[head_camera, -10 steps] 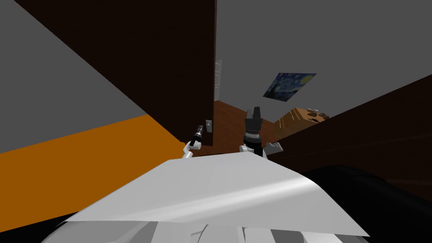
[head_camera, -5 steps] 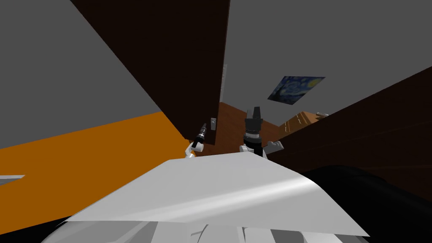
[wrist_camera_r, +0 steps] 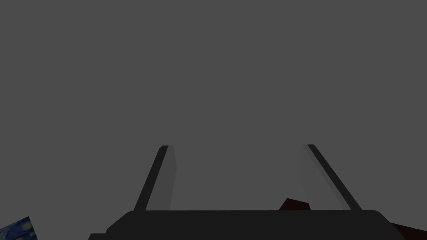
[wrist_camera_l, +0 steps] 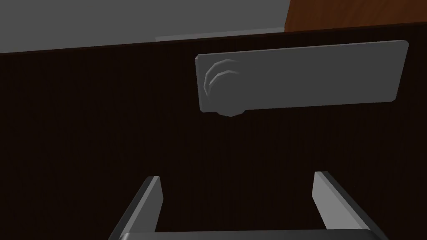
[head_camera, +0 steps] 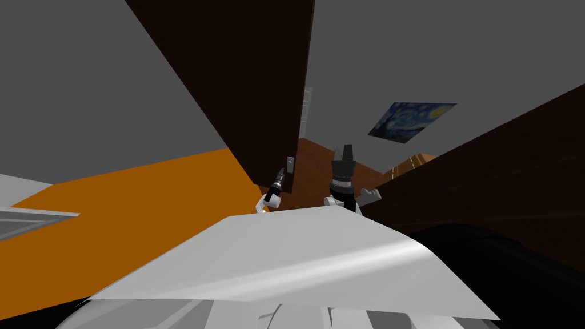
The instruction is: Push the door open
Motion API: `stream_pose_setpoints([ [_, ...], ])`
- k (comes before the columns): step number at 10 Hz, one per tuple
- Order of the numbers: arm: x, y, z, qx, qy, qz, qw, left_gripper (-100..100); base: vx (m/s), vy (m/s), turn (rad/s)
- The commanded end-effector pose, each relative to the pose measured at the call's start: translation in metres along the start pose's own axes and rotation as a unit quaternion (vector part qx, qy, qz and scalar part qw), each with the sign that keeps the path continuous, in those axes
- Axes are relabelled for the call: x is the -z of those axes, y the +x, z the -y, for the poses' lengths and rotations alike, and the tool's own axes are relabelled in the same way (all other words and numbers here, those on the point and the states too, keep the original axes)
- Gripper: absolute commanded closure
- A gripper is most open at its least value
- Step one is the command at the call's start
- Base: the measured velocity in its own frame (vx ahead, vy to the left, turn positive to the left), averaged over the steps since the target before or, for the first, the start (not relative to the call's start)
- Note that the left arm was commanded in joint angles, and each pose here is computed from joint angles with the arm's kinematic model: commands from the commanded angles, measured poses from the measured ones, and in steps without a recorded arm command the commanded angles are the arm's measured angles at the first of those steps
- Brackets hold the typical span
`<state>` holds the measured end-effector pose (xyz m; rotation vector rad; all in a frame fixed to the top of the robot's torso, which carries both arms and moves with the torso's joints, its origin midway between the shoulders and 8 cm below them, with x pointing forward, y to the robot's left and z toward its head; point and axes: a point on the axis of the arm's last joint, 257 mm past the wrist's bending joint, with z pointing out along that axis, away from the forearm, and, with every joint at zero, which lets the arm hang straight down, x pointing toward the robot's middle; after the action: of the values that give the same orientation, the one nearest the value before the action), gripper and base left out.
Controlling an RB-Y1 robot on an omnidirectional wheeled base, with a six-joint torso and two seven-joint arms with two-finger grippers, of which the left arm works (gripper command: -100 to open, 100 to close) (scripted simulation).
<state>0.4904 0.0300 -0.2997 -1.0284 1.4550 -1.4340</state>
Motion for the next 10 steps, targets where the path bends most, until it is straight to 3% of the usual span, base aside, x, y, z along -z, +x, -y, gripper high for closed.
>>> stream_pose_setpoints([
  [1, 0.0026, -0.013, -0.006, -0.016, -0.005, 0.001, 0.9999, -100, 0.107, 0.039, -0.007],
  [4, 0.0024, -0.028, -0.01, -0.031, -0.01, 0.004, 0.9995, -100, 0.225, -0.015, -0.015],
  [8, -0.0097, -0.01, 0.002, -0.003, 0.0, 0.006, 1.0, -100, 0.161, -0.148, -0.016],
  [9, -0.008, -0.014, -0.001, -0.01, -0.002, 0.006, 0.9999, -100, 0.052, -0.08, 0.005],
  [10, -0.008, -0.014, -0.001, -0.01, -0.002, 0.006, 0.9999, 100, -0.004, 0.008, 0.004],
])
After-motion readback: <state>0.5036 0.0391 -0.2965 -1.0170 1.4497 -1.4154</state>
